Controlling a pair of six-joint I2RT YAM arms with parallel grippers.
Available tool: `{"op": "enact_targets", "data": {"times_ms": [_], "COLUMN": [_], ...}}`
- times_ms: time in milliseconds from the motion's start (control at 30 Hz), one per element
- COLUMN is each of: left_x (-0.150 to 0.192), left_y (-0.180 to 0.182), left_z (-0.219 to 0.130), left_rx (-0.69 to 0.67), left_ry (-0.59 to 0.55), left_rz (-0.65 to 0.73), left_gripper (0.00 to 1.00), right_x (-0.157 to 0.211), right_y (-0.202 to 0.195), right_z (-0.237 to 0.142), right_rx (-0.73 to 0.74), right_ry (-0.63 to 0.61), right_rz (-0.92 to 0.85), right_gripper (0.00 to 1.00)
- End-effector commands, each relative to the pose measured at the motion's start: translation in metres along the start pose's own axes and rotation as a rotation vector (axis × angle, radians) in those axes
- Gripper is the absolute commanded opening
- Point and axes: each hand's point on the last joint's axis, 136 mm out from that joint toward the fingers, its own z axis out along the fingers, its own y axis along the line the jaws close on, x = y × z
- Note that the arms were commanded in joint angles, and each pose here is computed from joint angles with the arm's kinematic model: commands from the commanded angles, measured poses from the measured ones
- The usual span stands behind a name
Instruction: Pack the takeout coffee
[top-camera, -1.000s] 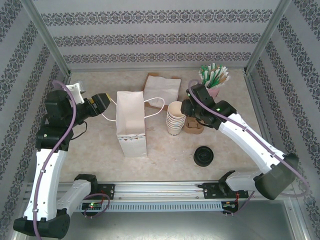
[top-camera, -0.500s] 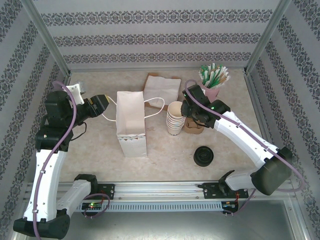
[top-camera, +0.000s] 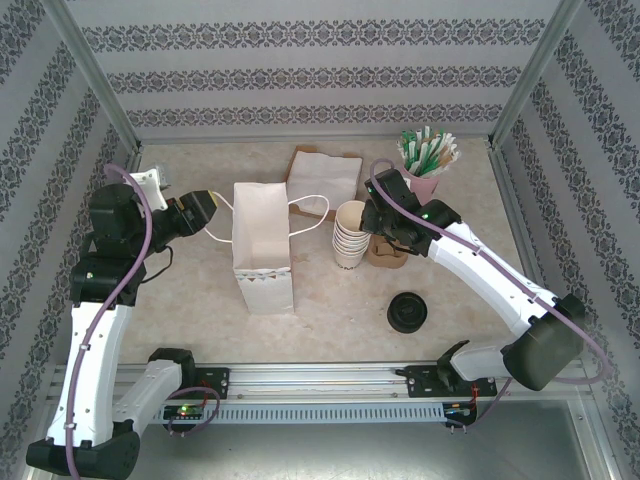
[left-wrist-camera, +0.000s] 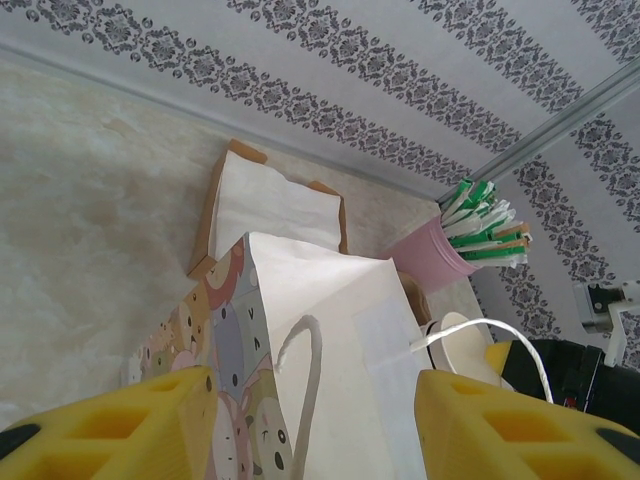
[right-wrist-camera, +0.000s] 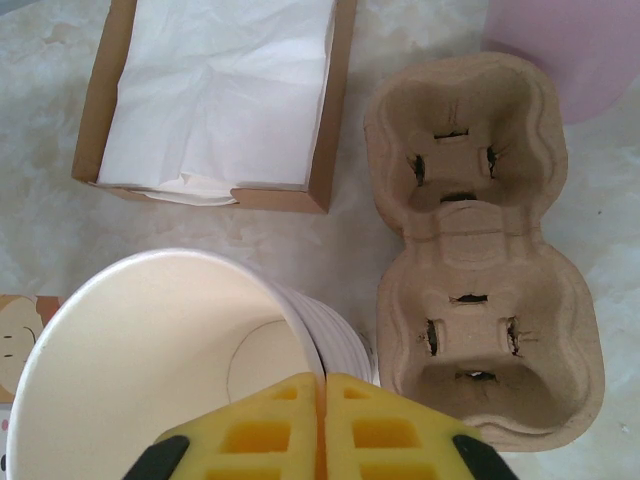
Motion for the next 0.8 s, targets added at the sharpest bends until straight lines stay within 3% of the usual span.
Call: {"op": "enact_targets", "data": {"times_ms": [0, 467, 767], "left_x": [-0.001, -0.006, -0.017], "left_y": [-0.008, 0.001, 0.003], "left_z": [0.0, -0.005, -0.019], "left_rx": [0.037, -0.008, -0.028], "left_ry": [-0.012, -0.08, -0.191], "left_rz": [0.01, 0.025, 0.027], "left_gripper": [0.56, 0.56, 0.57], "right_x": [-0.007, -0.04, -0.053], "right_y": [0.006, 0.025, 0.022], "right_z": [-0.014, -0.061, -0.128], "right_rx": [-0.032, -0.133, -0.187], "right_ry": [-0.036, -0.144, -0.258], "right_rz": [0.017, -0.006, -0.036], "right_gripper": [0.08, 0.0, 0.0]}}
